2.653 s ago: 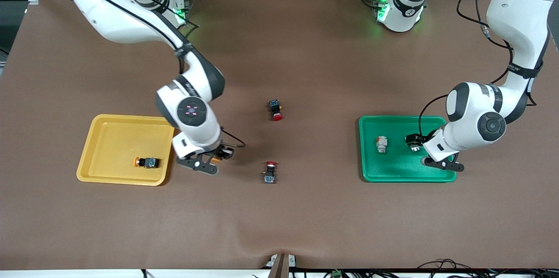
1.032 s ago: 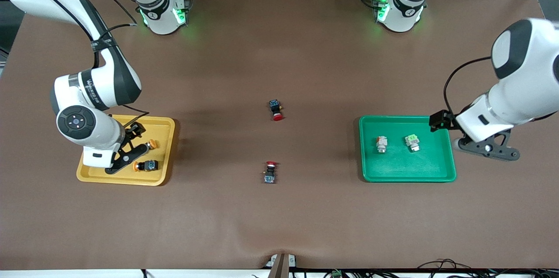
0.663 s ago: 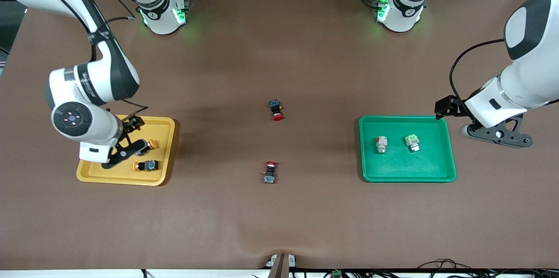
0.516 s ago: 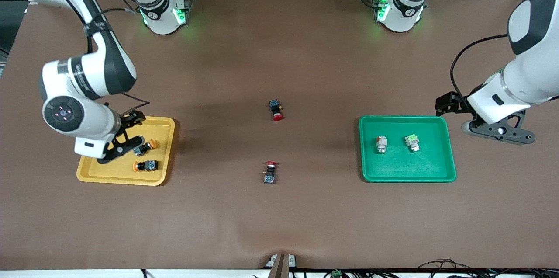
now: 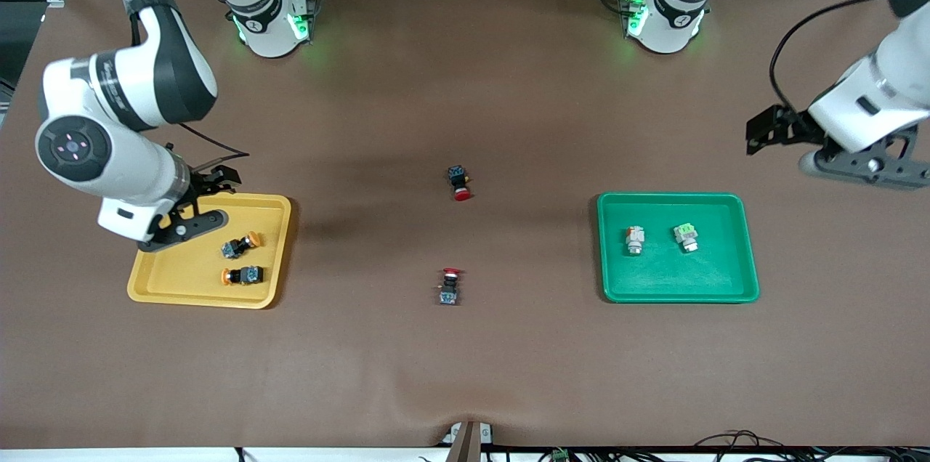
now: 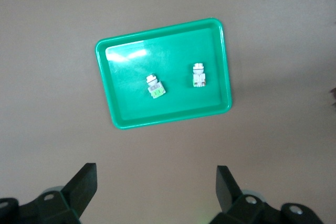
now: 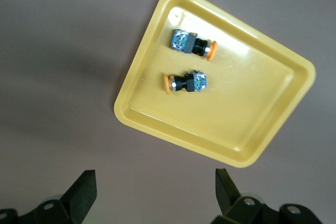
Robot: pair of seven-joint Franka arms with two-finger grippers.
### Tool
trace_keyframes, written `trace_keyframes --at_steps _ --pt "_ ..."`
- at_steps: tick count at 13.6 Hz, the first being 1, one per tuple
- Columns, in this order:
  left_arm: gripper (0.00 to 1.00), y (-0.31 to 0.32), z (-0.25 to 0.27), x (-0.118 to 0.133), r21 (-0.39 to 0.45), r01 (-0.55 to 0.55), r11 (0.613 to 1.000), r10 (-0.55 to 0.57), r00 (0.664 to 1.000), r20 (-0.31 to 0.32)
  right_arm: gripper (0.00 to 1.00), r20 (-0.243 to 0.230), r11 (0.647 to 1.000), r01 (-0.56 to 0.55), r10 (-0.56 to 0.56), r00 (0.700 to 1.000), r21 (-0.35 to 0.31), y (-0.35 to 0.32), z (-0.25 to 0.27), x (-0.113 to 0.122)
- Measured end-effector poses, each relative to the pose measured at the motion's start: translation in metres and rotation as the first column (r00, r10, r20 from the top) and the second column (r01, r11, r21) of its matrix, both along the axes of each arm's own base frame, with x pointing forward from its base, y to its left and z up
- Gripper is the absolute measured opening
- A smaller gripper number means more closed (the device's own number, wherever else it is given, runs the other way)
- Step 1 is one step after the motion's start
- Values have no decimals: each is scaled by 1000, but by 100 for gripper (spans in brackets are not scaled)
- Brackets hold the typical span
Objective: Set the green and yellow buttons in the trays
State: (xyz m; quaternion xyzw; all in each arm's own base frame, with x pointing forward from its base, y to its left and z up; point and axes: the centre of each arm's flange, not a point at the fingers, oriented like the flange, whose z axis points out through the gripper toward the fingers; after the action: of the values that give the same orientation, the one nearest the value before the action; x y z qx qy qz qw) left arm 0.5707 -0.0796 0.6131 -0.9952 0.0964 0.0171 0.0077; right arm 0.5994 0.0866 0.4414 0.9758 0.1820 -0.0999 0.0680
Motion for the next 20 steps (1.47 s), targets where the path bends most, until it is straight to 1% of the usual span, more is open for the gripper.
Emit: trace_keyframes --at_steps 3,5,7,9,12,14,18,20 --pt "100 16 11 -12 6 -33 999 33 999 -25 100 67 997 72 -71 995 -12 3 36 -9" --pt "100 26 9 -15 11 -51 999 52 997 -57 100 88 989 142 -144 986 29 -10 58 -15" --pt "100 30 10 -17 12 -60 998 61 996 -63 100 92 974 209 -217 972 88 -35 80 -21" --pt "100 31 18 -24 14 -70 997 71 996 -63 100 94 973 197 -208 974 121 -57 99 -30" --pt "100 38 31 -47 4 -91 996 91 994 -61 100 107 973 170 -188 976 157 -80 124 -43" --pt "100 47 35 -56 5 -110 994 110 992 -55 100 108 971 161 -182 977 178 -94 140 -53" --pt "100 51 37 -54 1 -116 993 116 992 -41 100 118 971 155 -178 977 181 -98 167 -74" --pt "100 57 36 -50 0 -129 992 129 991 -41 100 114 971 158 -180 977 179 -98 175 -82"
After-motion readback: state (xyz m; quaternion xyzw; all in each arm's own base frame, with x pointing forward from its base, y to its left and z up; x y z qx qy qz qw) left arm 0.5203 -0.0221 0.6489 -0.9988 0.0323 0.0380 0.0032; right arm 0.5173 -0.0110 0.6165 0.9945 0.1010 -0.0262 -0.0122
